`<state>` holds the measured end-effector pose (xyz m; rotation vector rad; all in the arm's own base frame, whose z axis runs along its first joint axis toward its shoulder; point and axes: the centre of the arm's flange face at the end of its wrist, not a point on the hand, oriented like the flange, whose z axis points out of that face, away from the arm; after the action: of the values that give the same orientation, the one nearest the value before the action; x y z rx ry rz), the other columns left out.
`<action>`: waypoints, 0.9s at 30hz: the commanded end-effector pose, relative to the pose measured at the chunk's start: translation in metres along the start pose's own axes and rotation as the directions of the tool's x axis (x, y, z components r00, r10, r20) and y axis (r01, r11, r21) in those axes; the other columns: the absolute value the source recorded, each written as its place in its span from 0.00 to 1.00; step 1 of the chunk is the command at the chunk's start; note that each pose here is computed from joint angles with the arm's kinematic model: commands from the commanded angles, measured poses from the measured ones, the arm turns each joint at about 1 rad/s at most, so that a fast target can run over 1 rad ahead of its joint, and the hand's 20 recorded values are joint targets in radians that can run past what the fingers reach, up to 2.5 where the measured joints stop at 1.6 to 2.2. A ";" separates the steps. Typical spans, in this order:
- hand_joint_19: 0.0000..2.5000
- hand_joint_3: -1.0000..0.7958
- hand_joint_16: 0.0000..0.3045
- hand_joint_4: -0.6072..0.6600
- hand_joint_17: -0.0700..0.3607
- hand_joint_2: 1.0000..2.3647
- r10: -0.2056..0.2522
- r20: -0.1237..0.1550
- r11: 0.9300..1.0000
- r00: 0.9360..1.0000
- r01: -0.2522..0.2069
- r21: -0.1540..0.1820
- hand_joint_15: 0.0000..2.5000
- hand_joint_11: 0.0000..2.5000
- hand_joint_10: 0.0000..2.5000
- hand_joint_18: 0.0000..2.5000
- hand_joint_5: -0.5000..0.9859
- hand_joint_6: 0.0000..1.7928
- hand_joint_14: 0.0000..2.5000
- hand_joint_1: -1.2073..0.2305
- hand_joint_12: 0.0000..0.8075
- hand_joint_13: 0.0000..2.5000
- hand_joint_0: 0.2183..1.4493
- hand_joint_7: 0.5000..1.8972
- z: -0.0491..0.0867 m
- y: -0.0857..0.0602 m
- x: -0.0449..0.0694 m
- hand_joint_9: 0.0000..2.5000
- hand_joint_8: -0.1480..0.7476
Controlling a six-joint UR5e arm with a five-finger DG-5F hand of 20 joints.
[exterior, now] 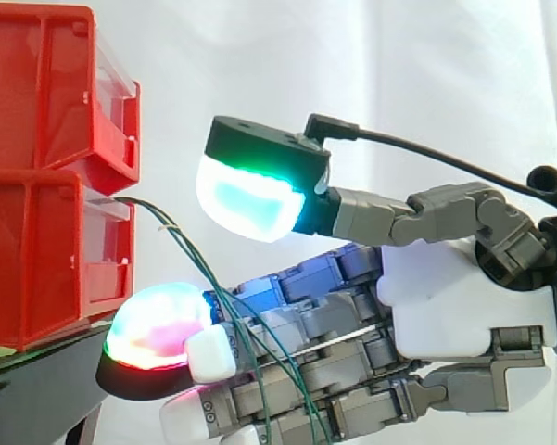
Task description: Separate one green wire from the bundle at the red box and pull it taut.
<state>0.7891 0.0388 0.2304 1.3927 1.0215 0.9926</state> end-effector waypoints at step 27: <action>0.17 0.32 0.14 0.66 0.39 0.00 -0.021 0.022 1.000 1.000 0.020 0.020 0.13 0.19 0.01 0.23 0.27 0.28 0.01 0.46 0.37 0.31 0.37 0.48 -0.002 0.048 -0.025 0.42 0.46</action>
<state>0.7812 0.0161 0.2698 1.4151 1.0265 0.9560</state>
